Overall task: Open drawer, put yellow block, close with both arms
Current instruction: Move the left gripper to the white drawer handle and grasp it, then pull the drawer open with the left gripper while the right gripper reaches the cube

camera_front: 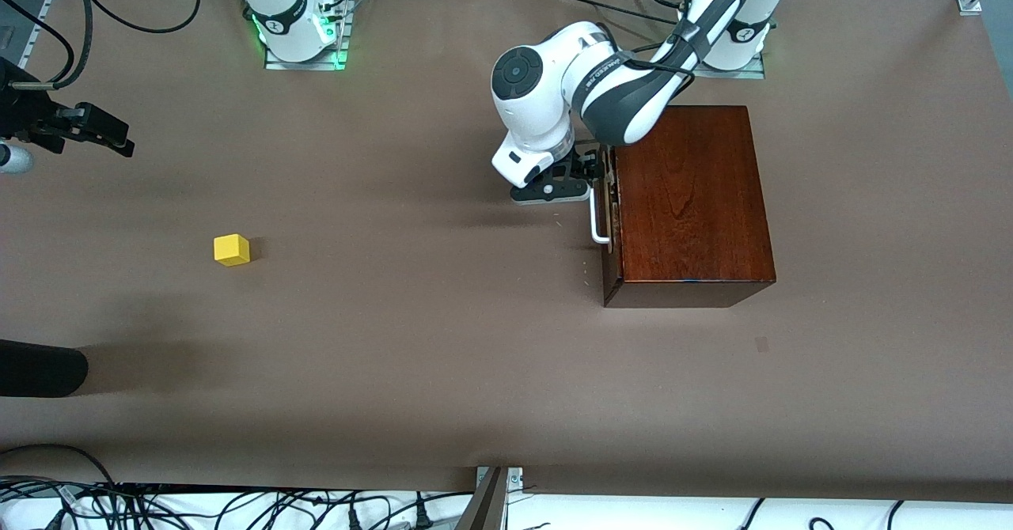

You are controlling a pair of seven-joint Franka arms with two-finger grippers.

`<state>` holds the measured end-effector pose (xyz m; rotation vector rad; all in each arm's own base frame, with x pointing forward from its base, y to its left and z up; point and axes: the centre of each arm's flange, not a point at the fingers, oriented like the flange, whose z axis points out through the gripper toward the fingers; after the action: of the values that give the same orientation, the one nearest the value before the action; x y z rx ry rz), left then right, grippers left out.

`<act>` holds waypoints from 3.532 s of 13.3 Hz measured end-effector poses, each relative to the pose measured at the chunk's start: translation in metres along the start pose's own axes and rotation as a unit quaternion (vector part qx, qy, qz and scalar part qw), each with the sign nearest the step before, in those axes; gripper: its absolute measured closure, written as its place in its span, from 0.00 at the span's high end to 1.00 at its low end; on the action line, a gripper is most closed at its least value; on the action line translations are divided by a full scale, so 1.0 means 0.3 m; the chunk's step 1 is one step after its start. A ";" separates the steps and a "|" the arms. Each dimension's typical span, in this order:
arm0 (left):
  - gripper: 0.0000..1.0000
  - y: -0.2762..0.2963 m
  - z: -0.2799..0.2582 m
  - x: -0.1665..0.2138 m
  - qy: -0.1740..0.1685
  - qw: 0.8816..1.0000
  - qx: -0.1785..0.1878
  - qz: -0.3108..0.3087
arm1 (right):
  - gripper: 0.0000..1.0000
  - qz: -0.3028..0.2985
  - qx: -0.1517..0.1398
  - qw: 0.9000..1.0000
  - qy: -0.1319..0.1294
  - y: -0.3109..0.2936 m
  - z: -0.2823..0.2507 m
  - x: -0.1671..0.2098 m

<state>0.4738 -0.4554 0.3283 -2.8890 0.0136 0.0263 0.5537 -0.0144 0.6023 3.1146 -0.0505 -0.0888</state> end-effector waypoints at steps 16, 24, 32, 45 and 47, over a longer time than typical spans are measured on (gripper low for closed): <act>1.00 -0.028 0.158 0.092 -0.003 1.000 0.006 0.029 | 1.00 -0.003 -0.001 1.000 -0.004 -0.012 0.016 0.009; 1.00 0.016 0.178 0.077 -0.016 0.999 -0.021 -0.024 | 1.00 -0.004 -0.002 1.000 -0.007 -0.018 0.153 0.048; 1.00 0.188 0.138 0.011 0.005 0.998 -0.027 -0.052 | 1.00 -0.036 -0.003 0.999 -0.005 -0.021 0.498 0.071; 1.00 0.303 0.081 0.015 -0.001 0.996 -0.064 -0.062 | 1.00 -0.129 -0.015 0.991 -0.021 0.091 0.994 0.084; 1.00 0.306 0.079 0.015 -0.001 0.996 -0.065 -0.062 | 1.00 -0.140 -0.017 0.990 -0.021 0.090 1.049 0.089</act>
<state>0.4769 -0.5384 0.2825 -3.0131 -0.1732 0.0062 0.5613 -0.0500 0.2875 3.0623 0.3835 -0.1573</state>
